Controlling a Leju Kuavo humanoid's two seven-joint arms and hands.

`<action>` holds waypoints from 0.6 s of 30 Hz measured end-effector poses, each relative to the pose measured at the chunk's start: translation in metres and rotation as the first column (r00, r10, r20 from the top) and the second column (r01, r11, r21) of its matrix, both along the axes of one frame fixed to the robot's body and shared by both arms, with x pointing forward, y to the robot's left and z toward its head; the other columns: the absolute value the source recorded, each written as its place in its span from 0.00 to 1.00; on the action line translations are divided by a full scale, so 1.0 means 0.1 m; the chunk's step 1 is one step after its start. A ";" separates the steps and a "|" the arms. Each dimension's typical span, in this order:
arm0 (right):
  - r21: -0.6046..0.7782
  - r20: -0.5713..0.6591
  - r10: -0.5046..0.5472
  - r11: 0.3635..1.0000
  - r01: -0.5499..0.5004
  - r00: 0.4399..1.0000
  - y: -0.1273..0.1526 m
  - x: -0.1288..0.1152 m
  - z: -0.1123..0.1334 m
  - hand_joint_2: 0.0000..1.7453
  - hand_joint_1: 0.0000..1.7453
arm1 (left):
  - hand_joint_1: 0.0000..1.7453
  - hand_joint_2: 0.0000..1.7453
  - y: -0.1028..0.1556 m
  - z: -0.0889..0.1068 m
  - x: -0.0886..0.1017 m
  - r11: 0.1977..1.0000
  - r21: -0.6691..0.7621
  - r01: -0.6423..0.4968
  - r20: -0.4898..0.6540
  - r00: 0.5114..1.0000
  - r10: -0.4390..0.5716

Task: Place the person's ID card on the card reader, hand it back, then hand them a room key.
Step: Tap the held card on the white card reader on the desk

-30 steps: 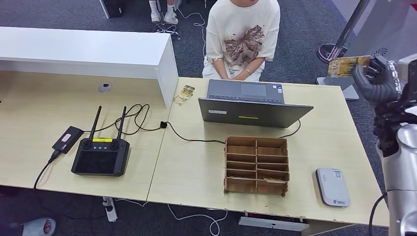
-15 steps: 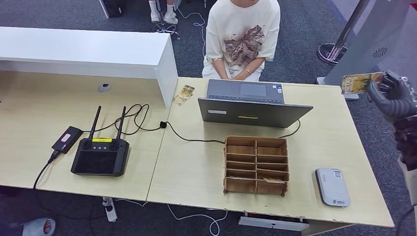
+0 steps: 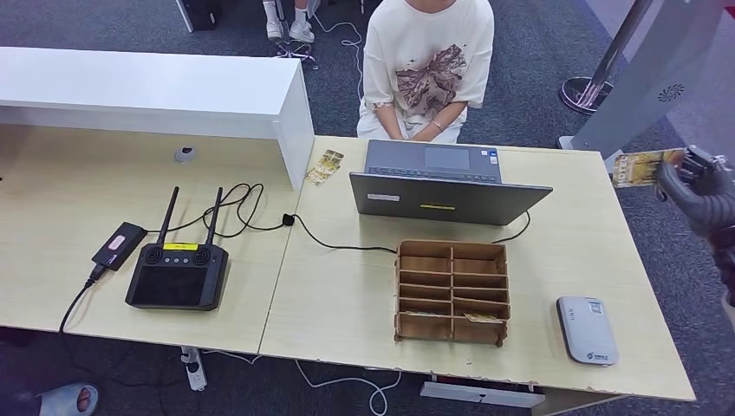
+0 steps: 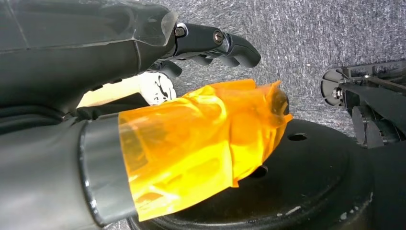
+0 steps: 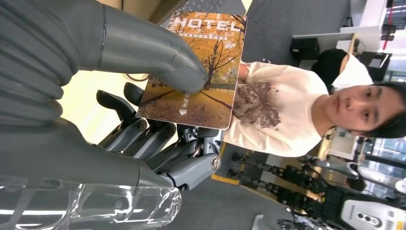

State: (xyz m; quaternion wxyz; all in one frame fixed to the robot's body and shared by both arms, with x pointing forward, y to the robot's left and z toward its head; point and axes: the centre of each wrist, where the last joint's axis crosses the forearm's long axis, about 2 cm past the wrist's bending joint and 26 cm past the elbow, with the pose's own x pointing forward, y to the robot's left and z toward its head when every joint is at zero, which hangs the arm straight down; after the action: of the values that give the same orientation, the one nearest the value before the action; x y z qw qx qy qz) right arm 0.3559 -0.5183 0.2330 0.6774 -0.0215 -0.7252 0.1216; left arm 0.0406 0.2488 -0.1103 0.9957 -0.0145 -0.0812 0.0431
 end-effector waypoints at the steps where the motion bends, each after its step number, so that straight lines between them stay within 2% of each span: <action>1: -0.001 -0.011 0.002 1.000 -0.002 1.000 -0.02 -0.03 -0.02 1.00 1.00 | 0.00 0.00 0.00 0.00 0.00 1.000 0.000 0.000 0.000 1.000 0.000; 8: -0.037 -0.103 0.045 0.998 -0.050 0.994 -0.22 -0.28 -0.15 1.00 1.00 | 0.00 0.00 0.02 0.00 0.00 1.000 0.004 0.000 -0.001 1.000 0.000; 18: -0.119 -0.216 0.038 0.991 -0.065 0.976 -0.39 -0.57 -0.28 1.00 1.00 | 0.00 0.00 0.02 0.00 0.00 1.000 0.009 0.001 -0.011 1.000 -0.001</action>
State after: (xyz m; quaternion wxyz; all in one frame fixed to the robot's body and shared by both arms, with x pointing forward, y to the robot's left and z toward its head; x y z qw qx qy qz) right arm 0.2984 -0.5573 0.2045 0.7452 -0.0317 -0.6395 0.1861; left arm 0.0405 0.2509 -0.1105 0.9962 -0.0099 -0.0759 0.0422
